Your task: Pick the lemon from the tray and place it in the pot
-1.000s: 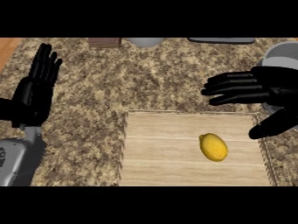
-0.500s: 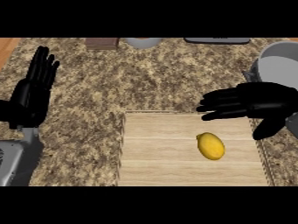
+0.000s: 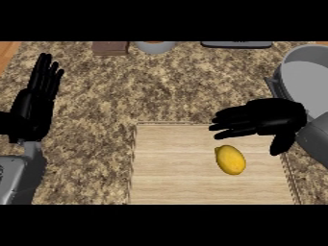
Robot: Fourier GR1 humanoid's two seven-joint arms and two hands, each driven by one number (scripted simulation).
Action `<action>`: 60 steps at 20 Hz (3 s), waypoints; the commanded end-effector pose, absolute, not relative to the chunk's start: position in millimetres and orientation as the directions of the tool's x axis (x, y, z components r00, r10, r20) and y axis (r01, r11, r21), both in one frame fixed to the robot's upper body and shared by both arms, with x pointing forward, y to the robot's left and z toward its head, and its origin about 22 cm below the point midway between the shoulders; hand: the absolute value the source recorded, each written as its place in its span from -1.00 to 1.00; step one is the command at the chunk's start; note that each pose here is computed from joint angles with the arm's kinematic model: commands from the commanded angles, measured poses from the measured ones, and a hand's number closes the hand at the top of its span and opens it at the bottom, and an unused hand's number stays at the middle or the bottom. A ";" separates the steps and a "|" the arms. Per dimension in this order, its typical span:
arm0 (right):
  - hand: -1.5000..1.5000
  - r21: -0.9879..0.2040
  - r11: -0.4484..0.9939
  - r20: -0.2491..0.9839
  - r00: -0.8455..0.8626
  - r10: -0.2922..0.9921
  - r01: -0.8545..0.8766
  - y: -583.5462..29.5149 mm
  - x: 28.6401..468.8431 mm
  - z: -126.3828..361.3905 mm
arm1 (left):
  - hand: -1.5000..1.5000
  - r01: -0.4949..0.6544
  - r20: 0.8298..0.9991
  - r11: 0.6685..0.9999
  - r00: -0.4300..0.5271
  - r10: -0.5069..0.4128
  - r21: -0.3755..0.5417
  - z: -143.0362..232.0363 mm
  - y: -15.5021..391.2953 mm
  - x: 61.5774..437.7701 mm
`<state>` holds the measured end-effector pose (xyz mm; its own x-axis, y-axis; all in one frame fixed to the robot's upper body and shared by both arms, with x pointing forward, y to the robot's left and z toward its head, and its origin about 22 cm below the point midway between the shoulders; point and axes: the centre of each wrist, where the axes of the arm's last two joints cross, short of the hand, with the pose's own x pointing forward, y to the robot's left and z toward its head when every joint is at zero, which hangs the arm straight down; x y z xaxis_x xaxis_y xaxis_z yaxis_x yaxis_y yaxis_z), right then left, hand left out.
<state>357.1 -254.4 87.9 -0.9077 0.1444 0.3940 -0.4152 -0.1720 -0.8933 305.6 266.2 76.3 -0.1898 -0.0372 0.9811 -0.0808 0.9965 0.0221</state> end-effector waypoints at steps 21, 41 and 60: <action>-1.00 -0.873 -0.239 0.428 -0.903 0.040 -0.424 -198.0 333.5 5.1 | 0.00 -0.089 0.984 0.996 -0.175 -0.043 0.027 84.4 262.2 301.3; 1.00 -0.928 -0.155 0.362 -0.919 -0.155 -0.340 -191.1 309.7 -6.9 | 0.00 -0.101 0.979 0.995 -0.200 -0.032 0.012 77.0 266.4 302.0; 1.00 -0.926 0.339 0.336 -0.049 0.941 0.165 -317.1 392.4 84.0 | 0.00 -0.099 0.976 0.995 -0.210 -0.051 0.031 82.3 271.8 304.8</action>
<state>381.9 -293.1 68.3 -0.3636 0.8839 0.2940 0.0079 0.3185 -0.9479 305.0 272.9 81.8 -0.2054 -0.0492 0.9774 -0.1059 0.9940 0.0278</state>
